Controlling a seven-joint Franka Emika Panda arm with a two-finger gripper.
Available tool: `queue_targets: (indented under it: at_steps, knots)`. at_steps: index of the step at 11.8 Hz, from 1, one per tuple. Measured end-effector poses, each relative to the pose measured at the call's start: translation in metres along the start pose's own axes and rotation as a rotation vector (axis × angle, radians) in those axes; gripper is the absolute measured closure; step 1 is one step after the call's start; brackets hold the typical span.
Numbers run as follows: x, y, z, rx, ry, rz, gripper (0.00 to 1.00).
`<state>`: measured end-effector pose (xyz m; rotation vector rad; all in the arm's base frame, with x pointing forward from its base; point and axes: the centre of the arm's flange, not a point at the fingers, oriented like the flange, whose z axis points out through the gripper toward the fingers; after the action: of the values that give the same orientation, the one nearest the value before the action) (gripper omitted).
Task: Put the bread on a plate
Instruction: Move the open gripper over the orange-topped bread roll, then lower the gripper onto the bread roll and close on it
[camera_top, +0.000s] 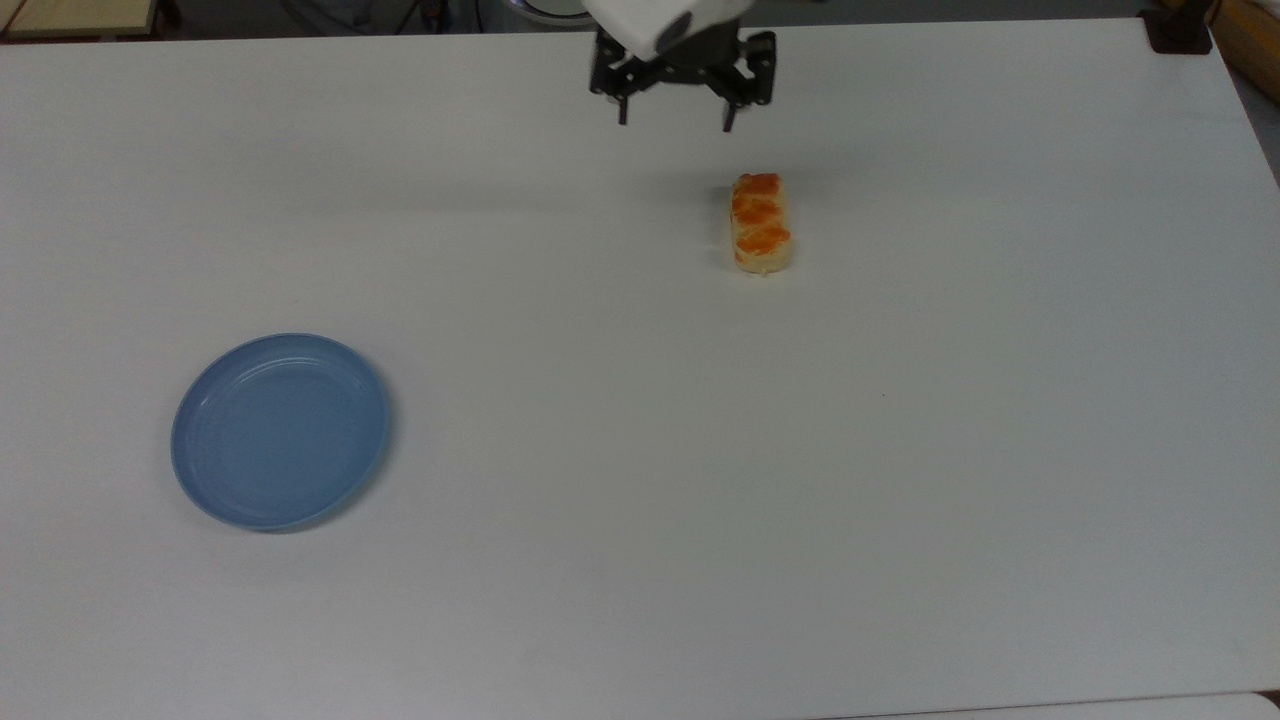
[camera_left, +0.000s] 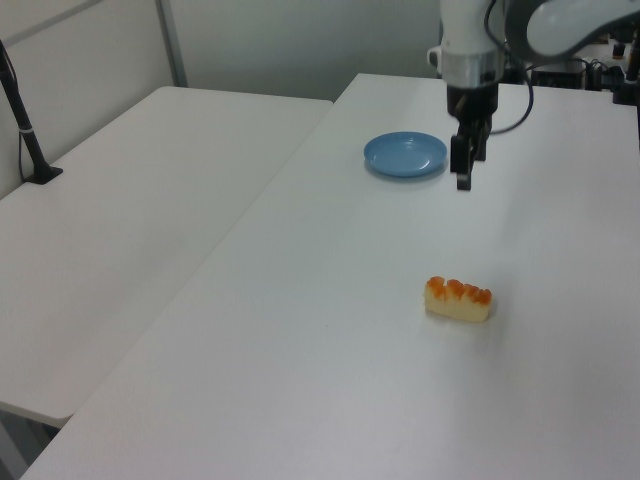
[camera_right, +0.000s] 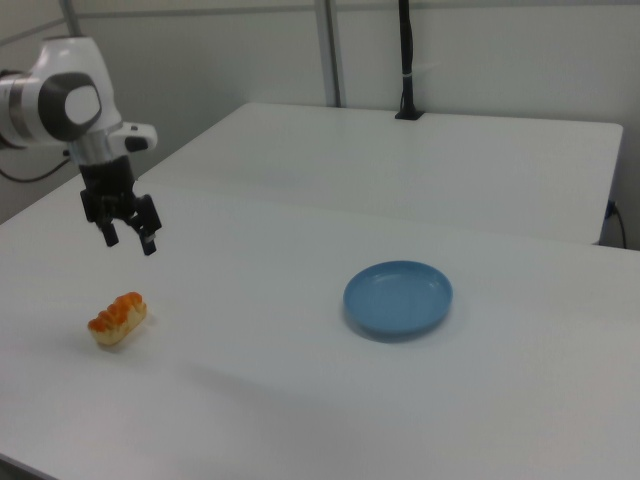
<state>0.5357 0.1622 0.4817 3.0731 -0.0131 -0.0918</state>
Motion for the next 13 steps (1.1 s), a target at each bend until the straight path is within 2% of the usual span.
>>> queue_targets:
  at_steps: [6,13]
  knots:
    - [0.005,-0.070,0.078,-0.037,-0.028,-0.001,0.00]
    - [0.008,-0.114,0.140,-0.062,-0.035,-0.018,0.00]
